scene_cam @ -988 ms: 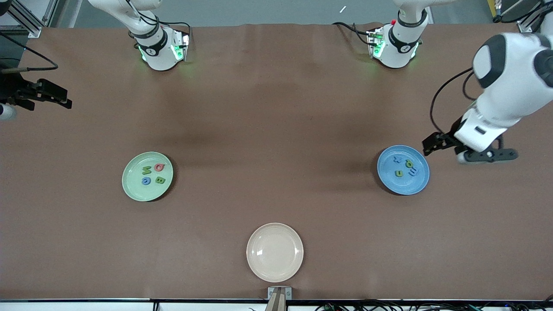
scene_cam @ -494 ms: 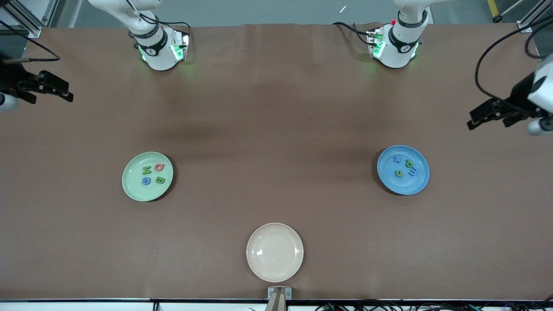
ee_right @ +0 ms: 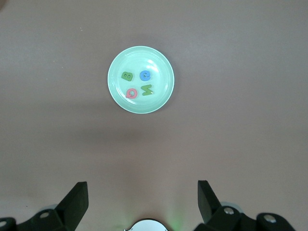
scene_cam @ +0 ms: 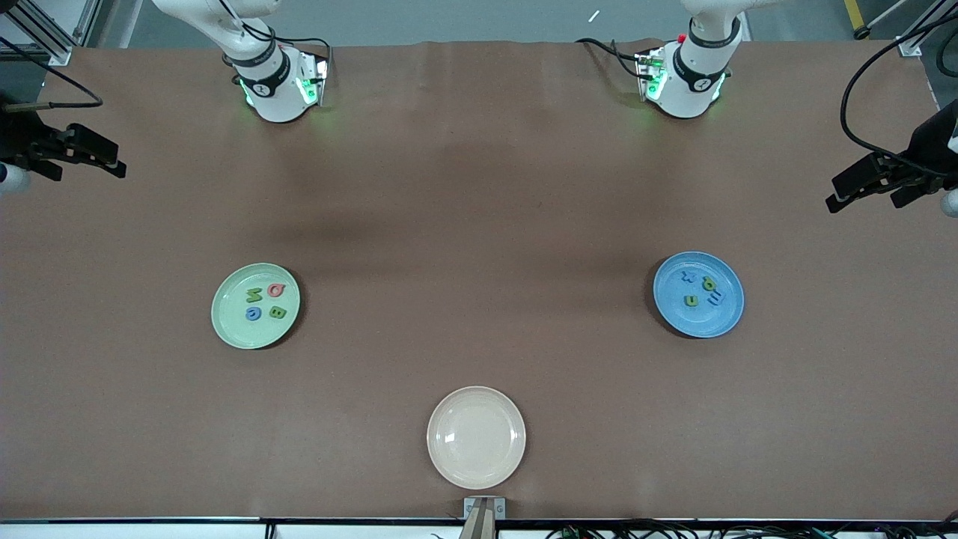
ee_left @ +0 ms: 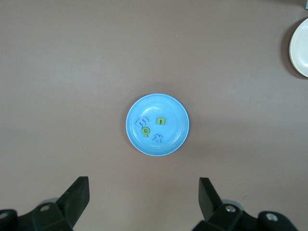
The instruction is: Sort upper and lower case letters into plates
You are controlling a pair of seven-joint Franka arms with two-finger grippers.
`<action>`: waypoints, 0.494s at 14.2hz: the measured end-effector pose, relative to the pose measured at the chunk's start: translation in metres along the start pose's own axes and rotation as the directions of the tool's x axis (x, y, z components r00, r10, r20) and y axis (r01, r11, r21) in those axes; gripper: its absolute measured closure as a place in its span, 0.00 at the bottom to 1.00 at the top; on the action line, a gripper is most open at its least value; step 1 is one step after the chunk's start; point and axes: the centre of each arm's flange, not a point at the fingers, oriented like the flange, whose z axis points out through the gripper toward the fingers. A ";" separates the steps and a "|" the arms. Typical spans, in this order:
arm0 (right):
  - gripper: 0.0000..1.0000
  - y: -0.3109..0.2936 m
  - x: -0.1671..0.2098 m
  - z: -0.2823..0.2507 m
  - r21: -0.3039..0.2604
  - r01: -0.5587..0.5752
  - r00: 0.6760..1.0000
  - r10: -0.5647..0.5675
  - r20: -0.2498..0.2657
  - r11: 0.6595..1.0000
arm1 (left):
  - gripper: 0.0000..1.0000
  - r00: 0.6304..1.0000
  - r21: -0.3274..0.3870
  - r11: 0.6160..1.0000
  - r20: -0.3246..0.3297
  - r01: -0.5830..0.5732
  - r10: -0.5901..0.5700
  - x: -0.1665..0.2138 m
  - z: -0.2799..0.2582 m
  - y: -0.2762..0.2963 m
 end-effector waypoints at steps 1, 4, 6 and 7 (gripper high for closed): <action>0.00 0.000 0.000 0.000 0.000 0.000 1.000 0.000 0.000 1.000 | 0.00 1.000 0.000 1.000 -0.003 -0.001 0.001 0.000 -0.001 0.001; 0.00 0.001 0.000 0.000 0.000 -0.001 1.000 0.001 -0.001 1.000 | 0.00 1.000 -0.001 1.000 -0.010 -0.006 0.006 0.000 -0.005 0.003; 0.00 0.002 0.000 0.000 0.000 -0.004 1.000 0.004 -0.001 1.000 | 0.00 1.000 -0.001 1.000 -0.012 -0.006 0.006 0.000 -0.006 0.004; 0.00 0.002 0.000 0.000 0.001 -0.004 1.000 0.004 -0.001 1.000 | 0.00 1.000 -0.002 1.000 -0.012 -0.006 0.006 0.000 -0.006 0.004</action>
